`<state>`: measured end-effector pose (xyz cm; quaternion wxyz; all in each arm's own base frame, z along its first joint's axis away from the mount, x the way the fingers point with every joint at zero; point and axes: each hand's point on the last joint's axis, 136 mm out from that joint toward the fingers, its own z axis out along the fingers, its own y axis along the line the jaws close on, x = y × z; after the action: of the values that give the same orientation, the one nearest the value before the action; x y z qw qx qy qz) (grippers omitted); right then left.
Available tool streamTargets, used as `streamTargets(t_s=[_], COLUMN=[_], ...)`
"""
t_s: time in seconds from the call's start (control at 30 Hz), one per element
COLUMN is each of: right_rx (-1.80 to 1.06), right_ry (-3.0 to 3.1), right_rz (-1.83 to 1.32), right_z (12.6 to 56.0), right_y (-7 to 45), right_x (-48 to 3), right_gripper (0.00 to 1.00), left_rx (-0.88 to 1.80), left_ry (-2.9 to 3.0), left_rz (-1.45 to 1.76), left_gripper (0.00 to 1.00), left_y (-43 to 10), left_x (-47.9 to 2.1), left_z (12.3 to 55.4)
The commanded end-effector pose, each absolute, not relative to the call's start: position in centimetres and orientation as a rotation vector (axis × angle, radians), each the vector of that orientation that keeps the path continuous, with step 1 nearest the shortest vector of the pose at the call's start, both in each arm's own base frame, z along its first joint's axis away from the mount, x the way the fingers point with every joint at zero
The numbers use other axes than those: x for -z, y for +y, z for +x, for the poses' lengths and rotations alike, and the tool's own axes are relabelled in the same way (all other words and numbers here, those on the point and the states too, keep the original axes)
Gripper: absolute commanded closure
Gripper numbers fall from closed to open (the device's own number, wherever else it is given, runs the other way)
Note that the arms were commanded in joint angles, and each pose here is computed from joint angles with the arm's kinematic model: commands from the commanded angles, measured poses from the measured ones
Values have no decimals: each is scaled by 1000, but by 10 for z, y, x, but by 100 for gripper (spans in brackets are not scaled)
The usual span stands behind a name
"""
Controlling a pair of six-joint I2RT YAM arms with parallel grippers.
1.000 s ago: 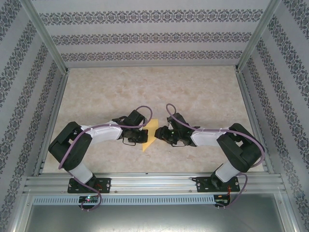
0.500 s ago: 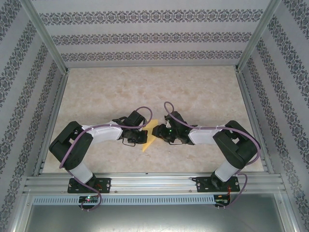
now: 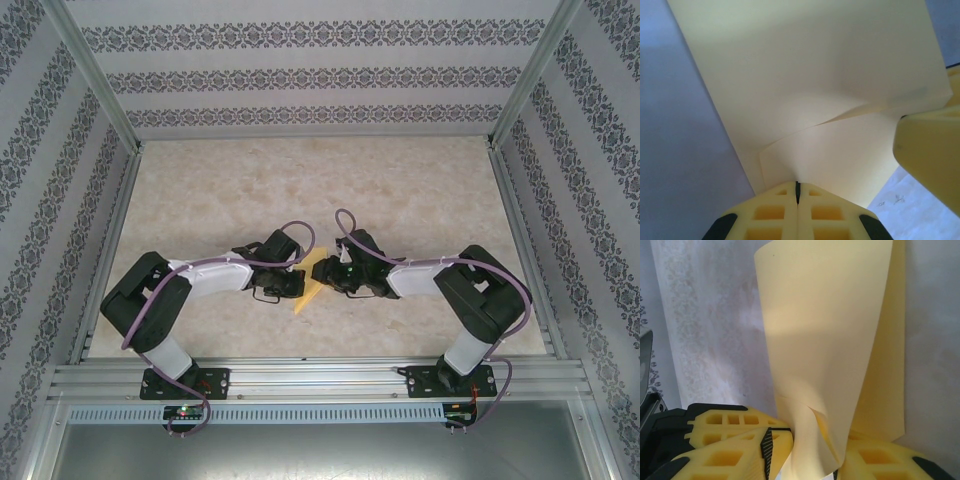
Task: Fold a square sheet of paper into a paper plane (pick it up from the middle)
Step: Fourth fold the wing at the center of the table.
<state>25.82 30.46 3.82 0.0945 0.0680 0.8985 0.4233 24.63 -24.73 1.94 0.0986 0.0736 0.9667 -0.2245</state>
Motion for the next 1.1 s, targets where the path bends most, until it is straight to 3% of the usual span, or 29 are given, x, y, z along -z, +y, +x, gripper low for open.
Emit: streamTargets(t_s=[0.0,0.27,0.63,0.87,0.97,1.07], right_rx=[-1293,-1320,-1223,-1146,-1162,-1169], right_ry=[2650,2654,2550,2423,2438,2445], right_rz=[81,72,340,626,601,524], right_z=[257,259,272,266,262,262], right_y=[315,323,328,329,336,337], right_x=[-41,-38,-51,-51,-51,-56], right_gripper=[65,87,97,97,91,77], left_rx=[618,667,681,730,732,706], left_ry=[2843,2729,2558,2508,2512,2526], left_rz=[223,202,204,283,330,354], left_gripper=[96,84,69,61,60,60], left_y=[-237,-233,-214,-215,-219,-223], left_x=[-26,-56,-86,-91,-89,-86], left_z=[244,243,227,218,216,216])
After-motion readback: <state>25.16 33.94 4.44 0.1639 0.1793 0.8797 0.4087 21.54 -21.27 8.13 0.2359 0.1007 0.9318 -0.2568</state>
